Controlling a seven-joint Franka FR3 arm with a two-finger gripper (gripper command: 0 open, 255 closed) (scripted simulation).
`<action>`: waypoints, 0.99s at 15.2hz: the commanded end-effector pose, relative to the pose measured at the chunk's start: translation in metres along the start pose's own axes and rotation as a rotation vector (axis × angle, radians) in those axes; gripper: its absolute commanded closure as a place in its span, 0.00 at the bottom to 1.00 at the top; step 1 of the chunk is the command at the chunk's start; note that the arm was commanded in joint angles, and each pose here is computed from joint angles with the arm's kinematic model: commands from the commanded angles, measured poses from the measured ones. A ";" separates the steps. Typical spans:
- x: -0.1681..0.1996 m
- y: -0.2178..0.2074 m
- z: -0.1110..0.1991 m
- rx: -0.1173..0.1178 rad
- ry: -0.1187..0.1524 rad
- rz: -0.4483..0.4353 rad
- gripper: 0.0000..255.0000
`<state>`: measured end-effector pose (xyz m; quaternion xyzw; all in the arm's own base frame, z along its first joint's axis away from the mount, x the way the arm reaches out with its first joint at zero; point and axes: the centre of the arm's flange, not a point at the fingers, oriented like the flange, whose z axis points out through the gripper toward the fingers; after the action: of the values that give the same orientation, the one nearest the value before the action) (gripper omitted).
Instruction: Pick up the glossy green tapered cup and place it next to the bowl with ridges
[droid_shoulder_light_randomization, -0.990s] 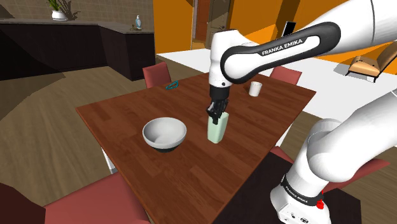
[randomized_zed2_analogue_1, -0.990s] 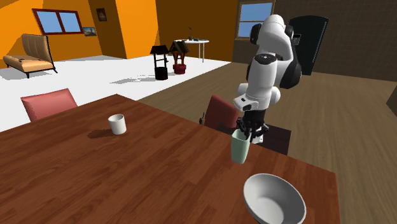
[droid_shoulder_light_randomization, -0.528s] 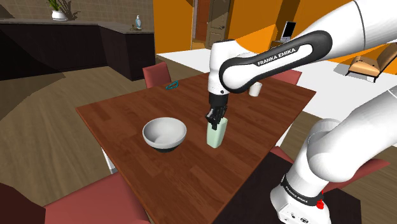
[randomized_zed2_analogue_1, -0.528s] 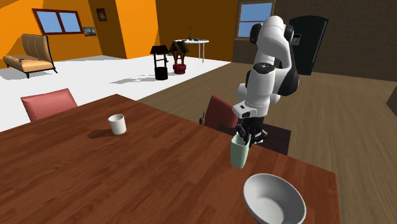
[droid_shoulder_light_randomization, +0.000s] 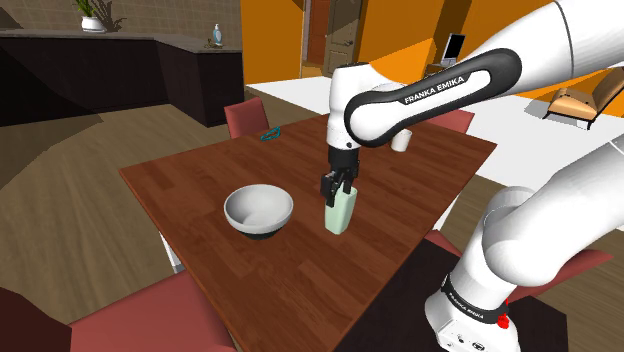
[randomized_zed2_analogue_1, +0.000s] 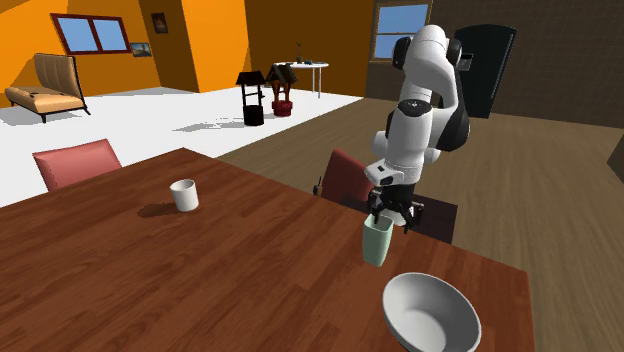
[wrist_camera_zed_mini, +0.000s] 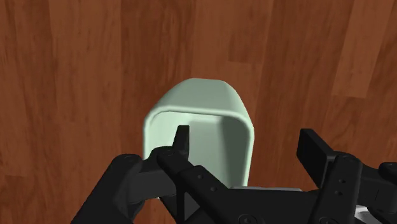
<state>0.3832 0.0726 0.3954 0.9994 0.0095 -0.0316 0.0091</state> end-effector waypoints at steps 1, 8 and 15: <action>0.000 0.000 0.000 0.000 0.000 0.000 0.00; 0.000 0.000 -0.050 0.000 0.000 0.000 0.00; 0.000 0.000 -0.050 0.000 0.000 0.000 0.00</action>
<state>0.3864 0.0735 0.4453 0.9994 0.0095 -0.0316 0.0091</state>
